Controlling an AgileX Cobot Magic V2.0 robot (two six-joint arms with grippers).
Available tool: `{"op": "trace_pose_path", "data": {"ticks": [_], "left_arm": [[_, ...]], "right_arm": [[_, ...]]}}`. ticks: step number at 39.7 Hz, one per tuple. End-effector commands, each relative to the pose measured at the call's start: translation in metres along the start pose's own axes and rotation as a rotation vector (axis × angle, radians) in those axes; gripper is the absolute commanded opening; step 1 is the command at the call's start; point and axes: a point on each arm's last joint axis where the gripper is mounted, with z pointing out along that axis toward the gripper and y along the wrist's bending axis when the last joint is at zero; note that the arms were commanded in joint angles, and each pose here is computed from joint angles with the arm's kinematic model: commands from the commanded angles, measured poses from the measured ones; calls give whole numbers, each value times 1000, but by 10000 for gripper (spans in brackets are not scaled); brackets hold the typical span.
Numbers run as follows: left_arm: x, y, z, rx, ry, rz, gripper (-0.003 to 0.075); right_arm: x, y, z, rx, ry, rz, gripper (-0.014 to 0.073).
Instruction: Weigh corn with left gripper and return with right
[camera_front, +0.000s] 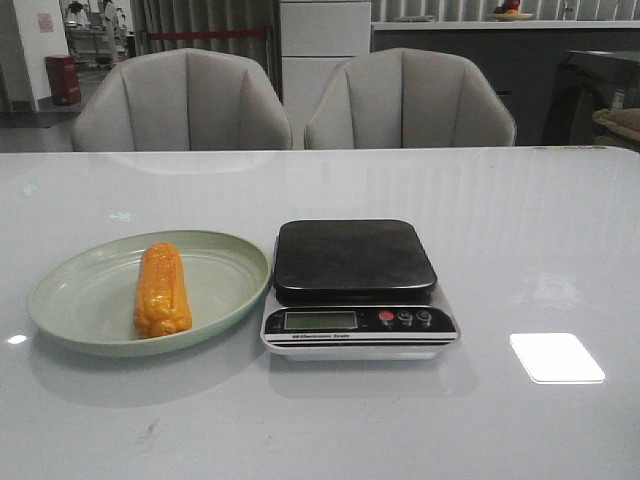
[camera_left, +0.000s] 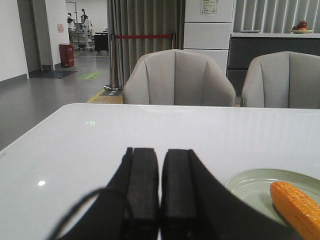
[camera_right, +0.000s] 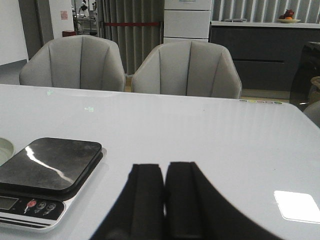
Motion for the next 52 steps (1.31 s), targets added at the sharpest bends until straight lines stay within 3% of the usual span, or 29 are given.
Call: {"op": "trace_pose_path", "data": {"ticks": [1, 31, 40, 45, 52], "left_arm": [[2, 1, -1, -8, -68, -1, 113], [1, 1, -1, -9, -74, -1, 113], [-24, 1, -4, -13, -214, 3, 113], [-51, -1, -4, -2, -174, 3, 113], [-84, -5, 8, 13, 2, 0, 113]], "right_arm": [[-5, 0, -2, 8, -91, -19, 158], [-5, 0, -2, 8, -90, -19, 158], [-5, 0, -2, 8, -90, -19, 158], [-5, 0, -2, 8, -90, -19, 158], [-5, 0, -2, 8, -90, -19, 158]]}}
